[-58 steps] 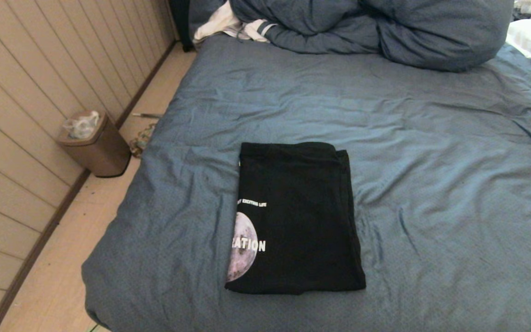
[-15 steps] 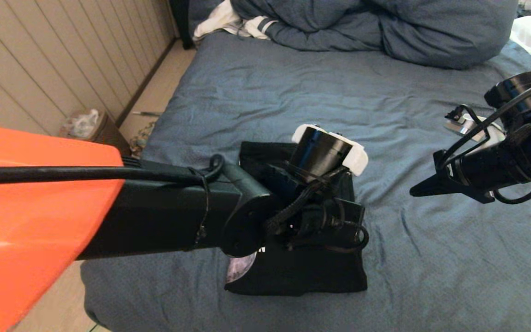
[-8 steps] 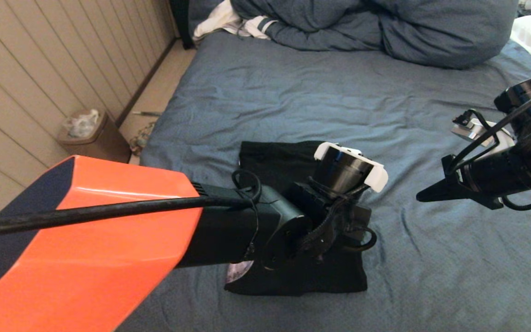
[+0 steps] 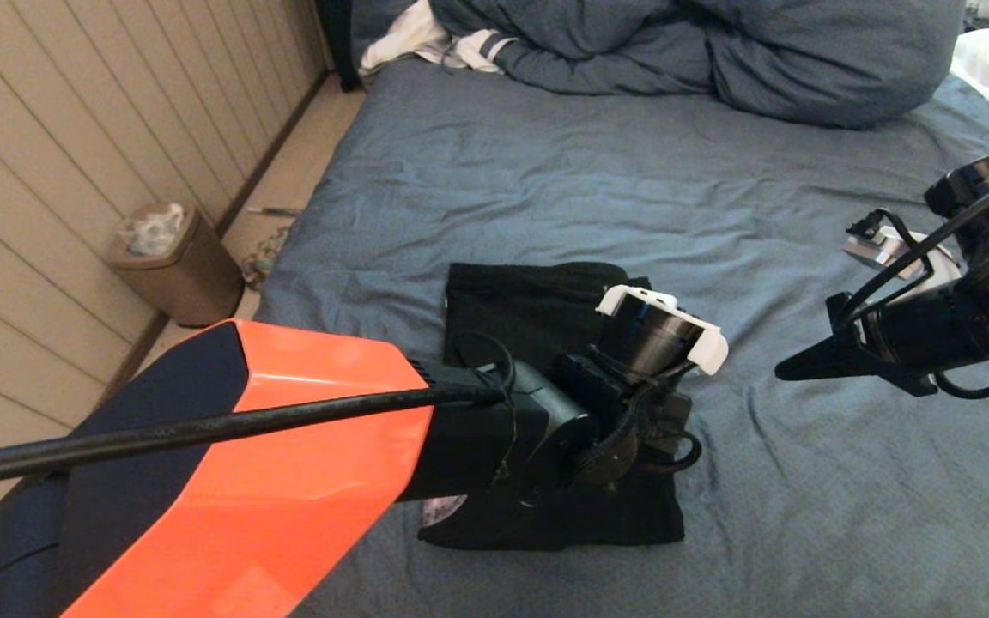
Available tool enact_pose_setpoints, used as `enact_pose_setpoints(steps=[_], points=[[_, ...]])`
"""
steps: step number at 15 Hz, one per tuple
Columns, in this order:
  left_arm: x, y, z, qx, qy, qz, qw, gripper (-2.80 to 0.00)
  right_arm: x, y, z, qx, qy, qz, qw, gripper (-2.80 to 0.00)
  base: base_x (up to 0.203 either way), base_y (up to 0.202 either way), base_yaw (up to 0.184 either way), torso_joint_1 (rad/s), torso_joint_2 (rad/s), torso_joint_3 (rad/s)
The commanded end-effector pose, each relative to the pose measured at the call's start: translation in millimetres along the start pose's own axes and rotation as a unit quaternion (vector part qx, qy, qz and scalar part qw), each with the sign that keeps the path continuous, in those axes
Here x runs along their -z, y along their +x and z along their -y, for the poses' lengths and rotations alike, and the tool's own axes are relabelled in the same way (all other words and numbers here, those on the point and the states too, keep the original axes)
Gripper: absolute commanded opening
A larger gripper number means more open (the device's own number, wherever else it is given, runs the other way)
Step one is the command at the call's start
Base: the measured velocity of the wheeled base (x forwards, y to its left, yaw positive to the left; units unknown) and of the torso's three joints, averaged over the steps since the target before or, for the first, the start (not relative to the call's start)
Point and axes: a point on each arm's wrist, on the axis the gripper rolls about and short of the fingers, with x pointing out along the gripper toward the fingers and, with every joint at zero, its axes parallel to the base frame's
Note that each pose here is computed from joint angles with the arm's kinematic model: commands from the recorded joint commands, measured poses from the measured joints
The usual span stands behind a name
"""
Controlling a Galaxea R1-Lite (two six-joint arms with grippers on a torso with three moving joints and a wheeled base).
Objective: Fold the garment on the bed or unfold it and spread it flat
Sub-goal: Unford the black T-shirt
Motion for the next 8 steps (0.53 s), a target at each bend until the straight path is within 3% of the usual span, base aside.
enact_pose_setpoints(steps=[1, 8], points=[[3, 4, 1.1, -0.002, 0.000, -0.002, 1.0000, -2.80, 2, 5, 2, -0.003, 0.000, 0.000, 1.000, -2.80, 0.000, 0.000, 0.000, 0.000, 0.00, 0.000], [-14, -6, -0.3, 0.001, -0.004, 0.022, 0.9997, -2.80, 1, 8, 3, -0.013, -0.005, 0.009, 1.000, -2.80, 0.000, 0.000, 0.000, 0.000, 0.00, 0.000]])
